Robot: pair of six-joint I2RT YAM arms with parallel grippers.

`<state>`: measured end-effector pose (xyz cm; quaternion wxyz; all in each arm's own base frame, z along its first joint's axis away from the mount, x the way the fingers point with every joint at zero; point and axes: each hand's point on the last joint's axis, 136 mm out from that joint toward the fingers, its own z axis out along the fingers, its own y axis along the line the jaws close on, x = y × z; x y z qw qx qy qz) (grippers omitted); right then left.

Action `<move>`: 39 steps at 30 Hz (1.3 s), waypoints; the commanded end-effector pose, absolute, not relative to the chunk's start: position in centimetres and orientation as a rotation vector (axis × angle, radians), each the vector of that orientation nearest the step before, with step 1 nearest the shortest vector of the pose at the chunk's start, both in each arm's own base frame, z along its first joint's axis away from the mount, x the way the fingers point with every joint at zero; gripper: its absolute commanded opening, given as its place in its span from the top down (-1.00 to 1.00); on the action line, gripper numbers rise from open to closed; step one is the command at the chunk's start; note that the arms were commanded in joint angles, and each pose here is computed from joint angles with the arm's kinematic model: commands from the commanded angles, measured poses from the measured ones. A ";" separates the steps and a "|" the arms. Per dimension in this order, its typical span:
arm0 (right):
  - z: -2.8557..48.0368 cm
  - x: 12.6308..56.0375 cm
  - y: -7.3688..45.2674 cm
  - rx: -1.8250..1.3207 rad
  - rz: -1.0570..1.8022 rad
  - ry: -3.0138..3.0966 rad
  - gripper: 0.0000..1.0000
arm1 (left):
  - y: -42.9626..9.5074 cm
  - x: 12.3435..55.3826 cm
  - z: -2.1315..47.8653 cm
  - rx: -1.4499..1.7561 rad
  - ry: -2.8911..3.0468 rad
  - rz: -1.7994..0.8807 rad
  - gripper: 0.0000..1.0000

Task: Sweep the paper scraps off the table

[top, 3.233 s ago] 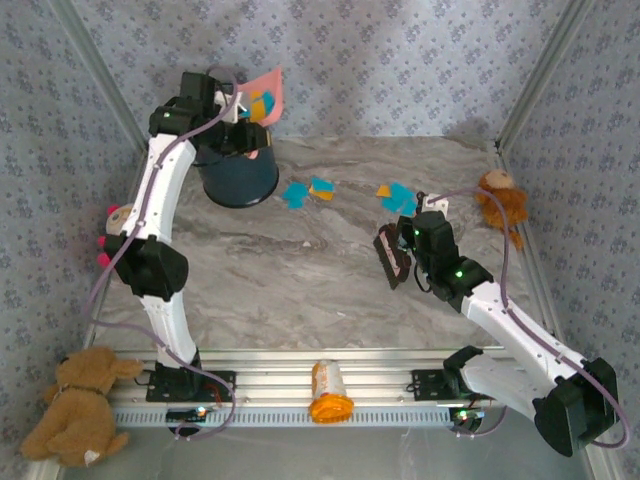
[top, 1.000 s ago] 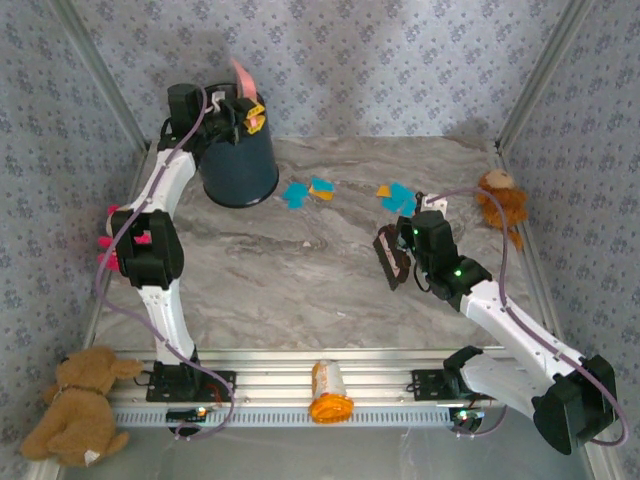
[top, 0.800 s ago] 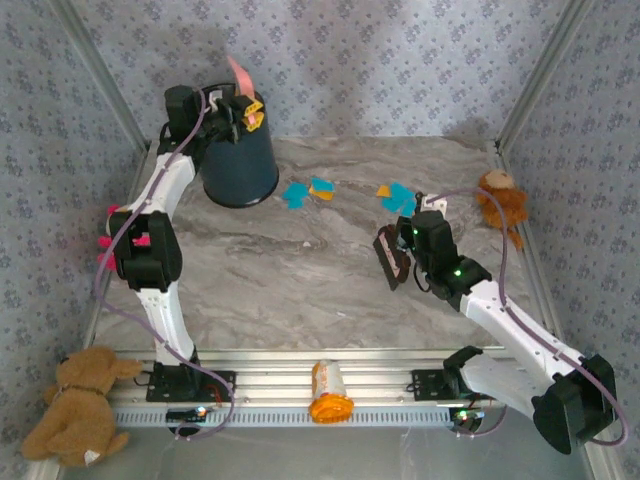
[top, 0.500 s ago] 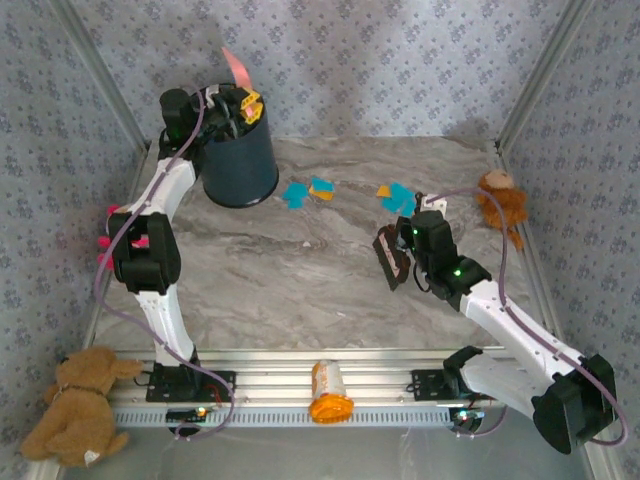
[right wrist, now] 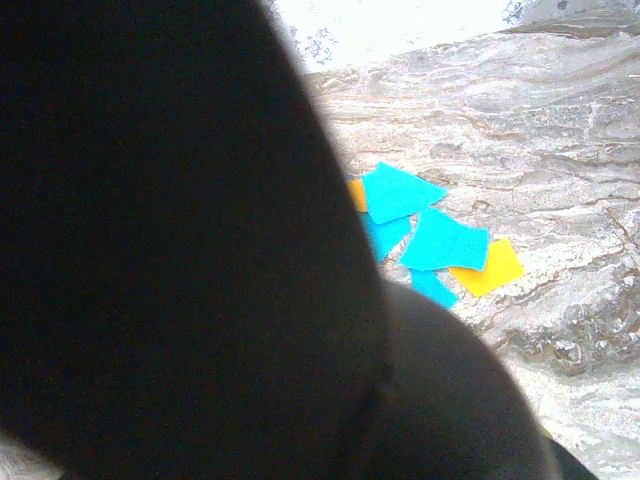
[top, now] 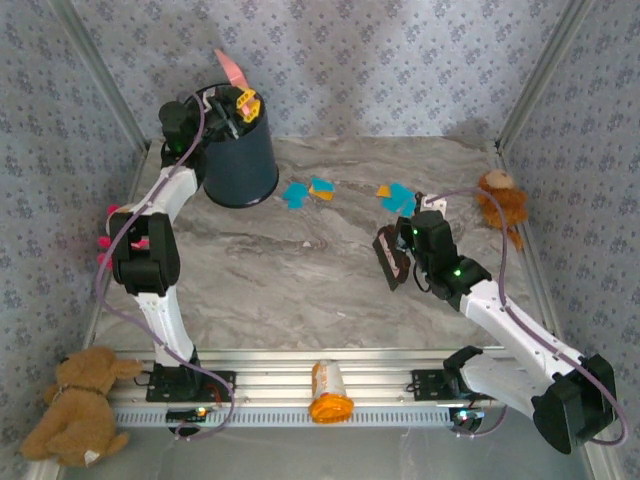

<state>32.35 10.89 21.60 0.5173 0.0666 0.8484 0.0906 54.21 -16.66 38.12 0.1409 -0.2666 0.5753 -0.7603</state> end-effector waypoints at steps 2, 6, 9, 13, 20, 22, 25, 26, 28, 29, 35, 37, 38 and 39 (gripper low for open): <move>22.6 32.7 11.0 0.173 0.245 2.001 1.00 | -16.3 51.5 43.0 -0.558 1.639 -2.120 1.00; 22.9 32.6 11.1 0.166 0.255 1.992 1.00 | -16.7 50.6 42.8 -0.471 1.722 -2.008 1.00; 23.2 32.7 11.4 0.152 0.269 1.986 1.00 | -16.9 49.7 42.4 -0.401 1.808 -1.892 1.00; 23.5 32.8 11.8 0.140 0.299 1.977 1.00 | -17.2 48.0 41.9 -0.292 1.942 -1.694 1.00; 23.8 32.9 12.9 0.119 0.428 1.965 1.00 | -18.2 43.9 39.7 -0.045 2.178 -1.299 1.00; 24.1 33.3 12.6 0.143 0.455 1.948 1.00 | -18.6 42.4 38.4 0.017 2.241 -1.221 1.00; 24.6 34.0 12.4 0.151 0.484 1.938 1.00 | -19.1 40.4 36.2 0.116 2.296 -1.109 1.00; 24.6 34.2 12.3 0.157 0.489 1.940 1.00 | -19.1 39.6 35.5 0.147 2.307 -1.071 1.00; 25.0 34.8 12.0 0.172 0.503 1.935 1.00 | -19.2 38.2 34.6 0.204 2.320 -0.995 1.00; 25.1 35.1 11.9 0.185 0.513 1.928 1.00 | -19.1 37.6 34.0 0.223 2.328 -0.954 1.00; 25.6 38.2 10.7 0.259 0.559 1.905 1.00 | -19.0 33.6 30.1 0.388 2.384 -0.763 1.00; 25.8 39.5 10.5 0.283 0.577 1.901 1.00 | -18.9 32.5 28.4 0.427 2.415 -0.701 1.00; 25.9 40.1 10.4 0.290 0.590 1.899 1.00 | -18.9 31.9 27.7 0.448 2.419 -0.679 1.00; 26.1 40.7 10.4 0.295 0.600 1.896 1.00 | -19.0 31.4 27.0 0.474 2.422 -0.663 1.00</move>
